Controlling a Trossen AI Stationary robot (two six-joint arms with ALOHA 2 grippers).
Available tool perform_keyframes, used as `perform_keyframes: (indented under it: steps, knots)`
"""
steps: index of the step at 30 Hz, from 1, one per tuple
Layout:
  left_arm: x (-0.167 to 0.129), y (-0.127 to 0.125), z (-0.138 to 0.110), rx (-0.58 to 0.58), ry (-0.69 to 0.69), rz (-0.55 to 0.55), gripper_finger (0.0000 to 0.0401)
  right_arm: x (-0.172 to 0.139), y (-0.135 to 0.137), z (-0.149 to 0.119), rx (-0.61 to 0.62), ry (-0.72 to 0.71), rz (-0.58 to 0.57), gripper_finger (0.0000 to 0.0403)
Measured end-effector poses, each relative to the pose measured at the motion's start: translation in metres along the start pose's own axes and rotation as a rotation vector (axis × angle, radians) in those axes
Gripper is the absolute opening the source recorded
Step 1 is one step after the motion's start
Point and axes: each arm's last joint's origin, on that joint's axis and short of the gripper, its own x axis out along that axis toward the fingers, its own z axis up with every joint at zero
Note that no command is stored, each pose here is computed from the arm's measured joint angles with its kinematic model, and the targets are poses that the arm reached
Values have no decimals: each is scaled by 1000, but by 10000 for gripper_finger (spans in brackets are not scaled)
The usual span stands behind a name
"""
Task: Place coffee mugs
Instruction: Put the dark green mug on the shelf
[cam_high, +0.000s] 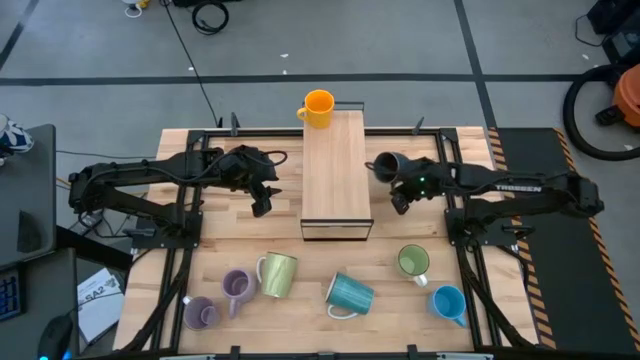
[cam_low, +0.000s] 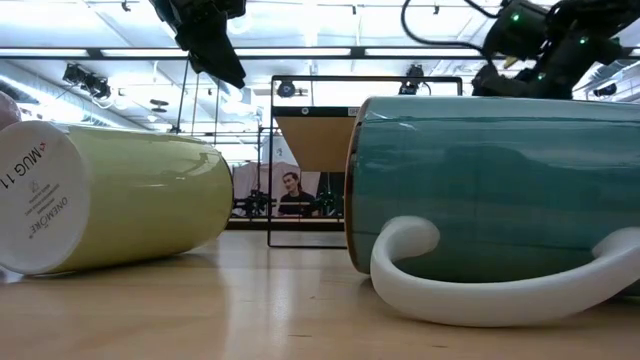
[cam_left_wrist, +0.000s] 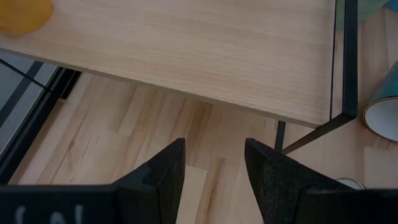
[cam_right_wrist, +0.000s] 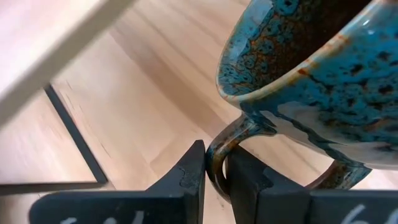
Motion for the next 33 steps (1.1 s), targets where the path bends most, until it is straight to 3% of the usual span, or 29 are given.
perform_keyframes:
  steps: [10, 19, 24, 33]
  knots:
    - [0, 0, 0, 0, 0, 0, 172, -19, -5, 14, 56, -172, 90, 53]
    - [0, 0, 0, 0, 0, 0, 172, -21, -17, 33, 10, -318, 211, 54]
    - [0, 0, 0, 0, 0, 0, 172, -13, -43, 26, 90, -309, 226, 54]
    - [0, 0, 0, 0, -1, 0, 172, 4, -75, 5, 226, -346, 387, 54]
